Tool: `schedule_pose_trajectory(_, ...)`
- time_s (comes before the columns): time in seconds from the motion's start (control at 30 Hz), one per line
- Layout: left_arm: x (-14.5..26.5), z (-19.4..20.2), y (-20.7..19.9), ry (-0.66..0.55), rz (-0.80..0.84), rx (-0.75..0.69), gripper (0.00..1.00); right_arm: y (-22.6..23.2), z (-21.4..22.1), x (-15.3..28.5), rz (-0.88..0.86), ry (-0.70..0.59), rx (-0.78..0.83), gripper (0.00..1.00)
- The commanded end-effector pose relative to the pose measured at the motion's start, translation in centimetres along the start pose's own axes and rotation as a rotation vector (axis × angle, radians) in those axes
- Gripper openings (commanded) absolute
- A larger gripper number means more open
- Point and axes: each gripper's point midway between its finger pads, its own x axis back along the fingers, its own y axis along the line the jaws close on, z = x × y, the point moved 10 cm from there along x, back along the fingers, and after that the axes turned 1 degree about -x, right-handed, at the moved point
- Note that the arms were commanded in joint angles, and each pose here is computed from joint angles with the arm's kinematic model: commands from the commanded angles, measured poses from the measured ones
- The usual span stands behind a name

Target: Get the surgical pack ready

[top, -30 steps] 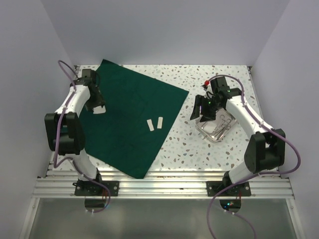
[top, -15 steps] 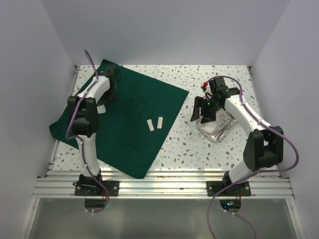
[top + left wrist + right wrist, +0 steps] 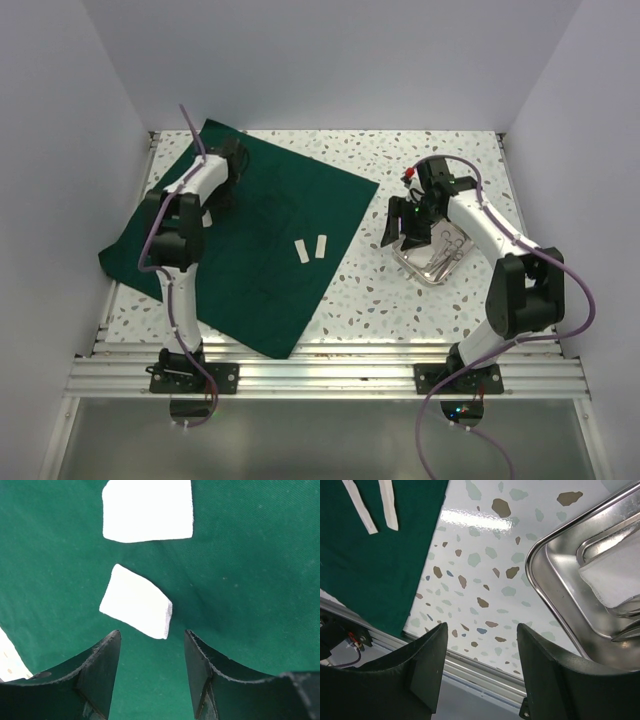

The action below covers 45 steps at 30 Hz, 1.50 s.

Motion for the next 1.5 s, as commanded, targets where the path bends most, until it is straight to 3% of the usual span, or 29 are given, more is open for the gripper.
schedule_pose_trajectory(0.0, -1.0, 0.2, -0.6, -0.005, -0.034, 0.013, 0.57, 0.2, 0.1, -0.1, -0.032, 0.000, 0.015, 0.61)
schedule_pose_trajectory(0.5, -2.4, 0.3, -0.2, 0.017, -0.057, 0.004, 0.40, 0.2, 0.1, -0.1, -0.038, -0.001, 0.021, 0.61)
schedule_pose_trajectory(0.77, -2.3, -0.1, 0.1, 0.014, -0.046, 0.007, 0.20, 0.2, 0.1, -0.2, -0.042, 0.000, 0.023, 0.61)
schedule_pose_trajectory(0.9, -1.6, -0.6, 0.4, 0.011, -0.048, 0.016, 0.00, 0.3, 0.0, 0.0, -0.045, -0.004, 0.025, 0.61)
schedule_pose_trajectory(1.23, 1.8, -5.4, 5.1, -0.030, -0.039, 0.145, 0.00, 0.4, 0.0, -0.1, -0.057, 0.001, 0.023, 0.61)
schedule_pose_trajectory(1.47, 2.8, -8.5, 5.1, -0.067, -0.021, 0.171, 0.00, 0.7, -0.2, -0.2, -0.062, 0.009, 0.027, 0.61)
